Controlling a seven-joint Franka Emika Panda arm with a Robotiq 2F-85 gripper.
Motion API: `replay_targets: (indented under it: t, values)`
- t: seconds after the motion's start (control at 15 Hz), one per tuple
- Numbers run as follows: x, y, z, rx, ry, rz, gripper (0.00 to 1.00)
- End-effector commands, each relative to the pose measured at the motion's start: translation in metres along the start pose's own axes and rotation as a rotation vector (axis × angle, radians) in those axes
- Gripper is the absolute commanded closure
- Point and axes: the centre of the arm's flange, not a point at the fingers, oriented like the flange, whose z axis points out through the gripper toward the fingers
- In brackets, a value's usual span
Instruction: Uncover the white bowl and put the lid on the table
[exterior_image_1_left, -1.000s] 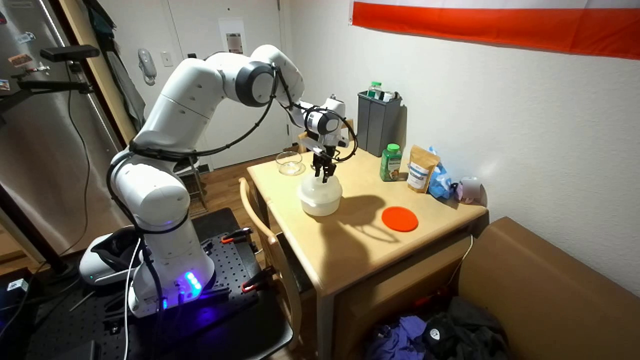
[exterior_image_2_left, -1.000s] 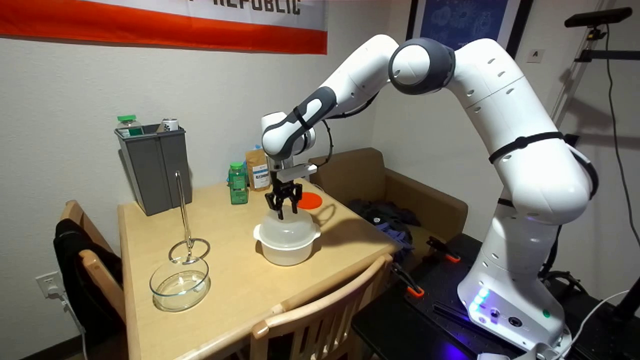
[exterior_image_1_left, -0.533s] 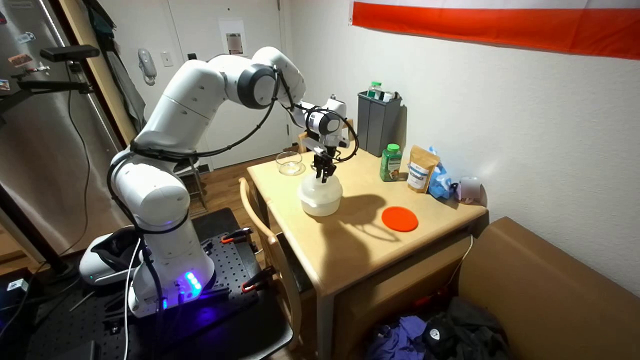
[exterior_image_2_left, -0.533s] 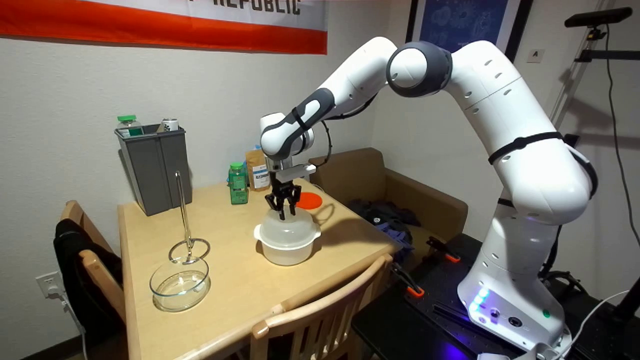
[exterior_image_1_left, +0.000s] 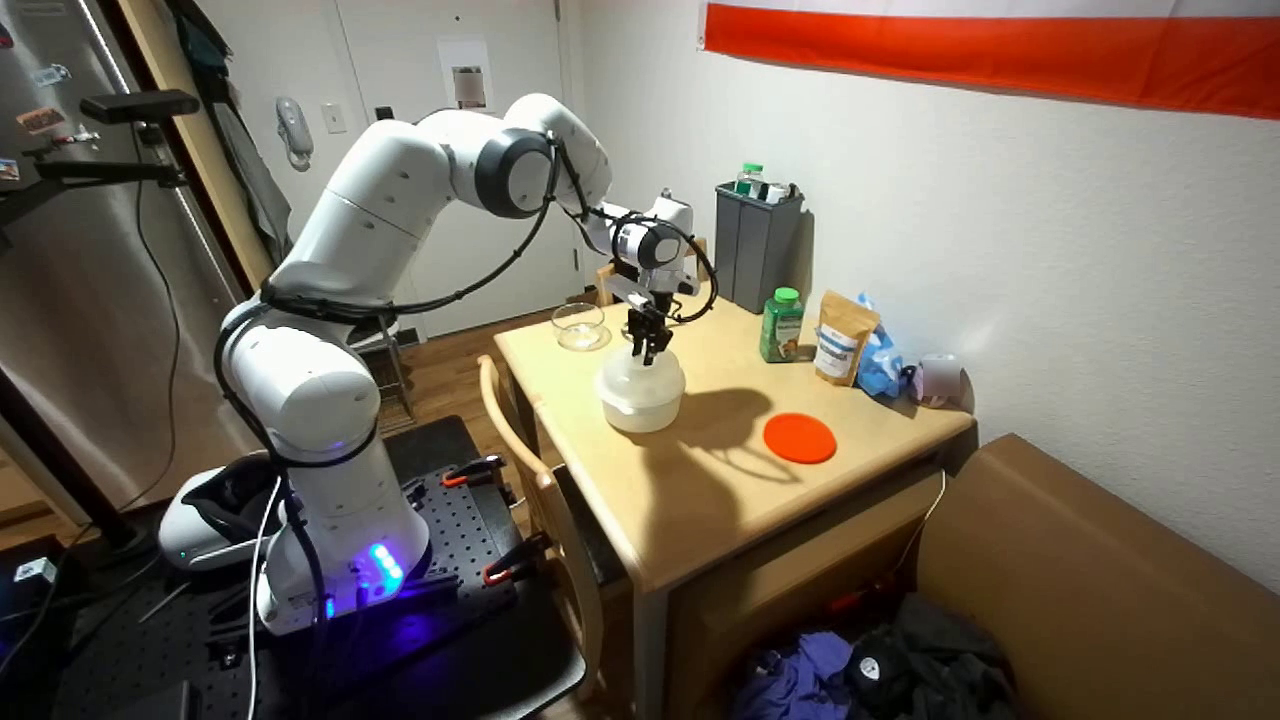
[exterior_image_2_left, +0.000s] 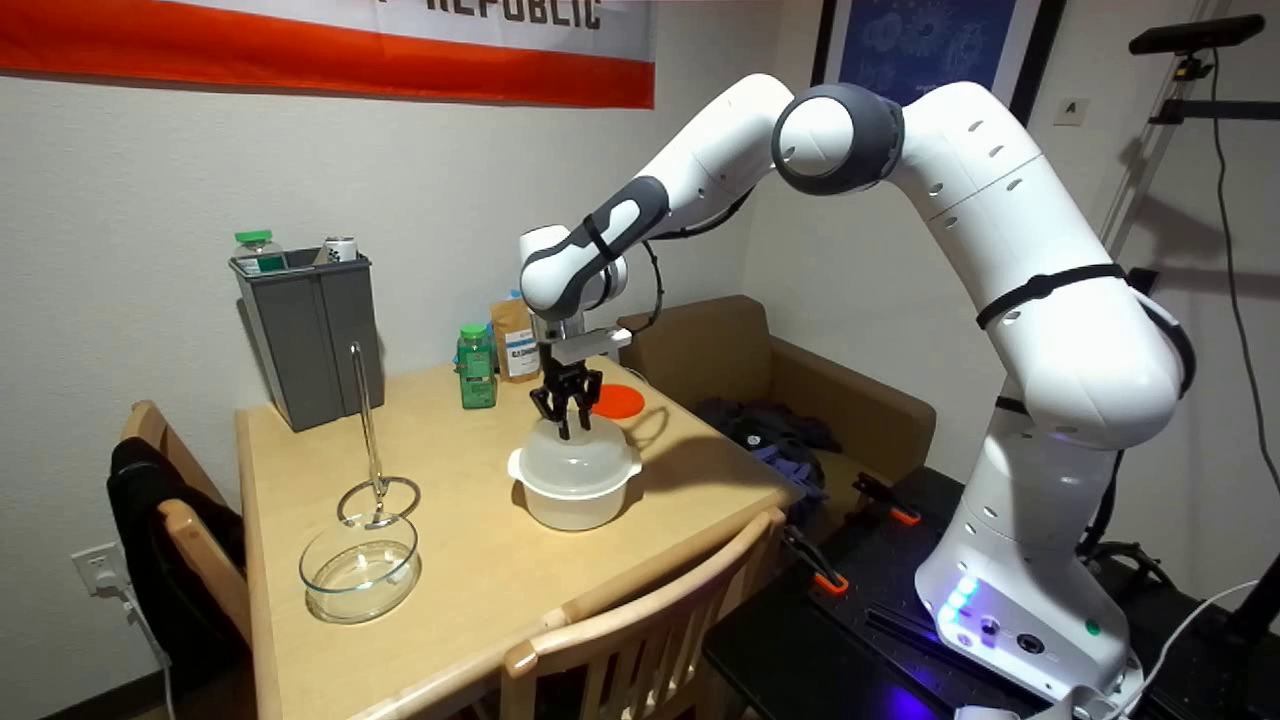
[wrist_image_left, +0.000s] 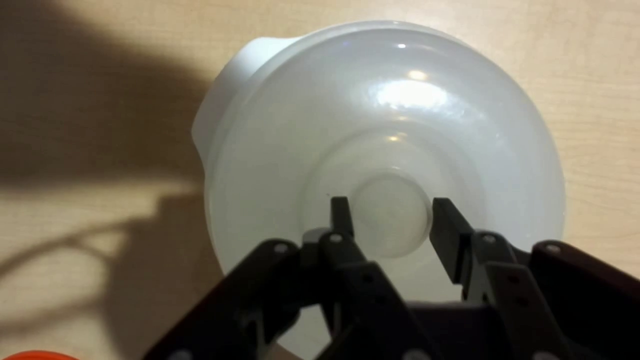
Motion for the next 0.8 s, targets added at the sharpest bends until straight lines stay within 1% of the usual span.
replay_targets:
  t: [0.0, 0.47, 0.6, 0.73]
  values:
    - [-0.001, 0.0, -0.016, -0.004, -0.001, -0.013, 0.81]
    - [-0.008, 0.0, -0.037, -0.005, 0.026, -0.015, 0.81]
    - [-0.013, -0.001, -0.048, -0.014, 0.021, -0.021, 0.81]
    - [-0.021, -0.003, -0.061, -0.035, -0.006, -0.027, 0.81]
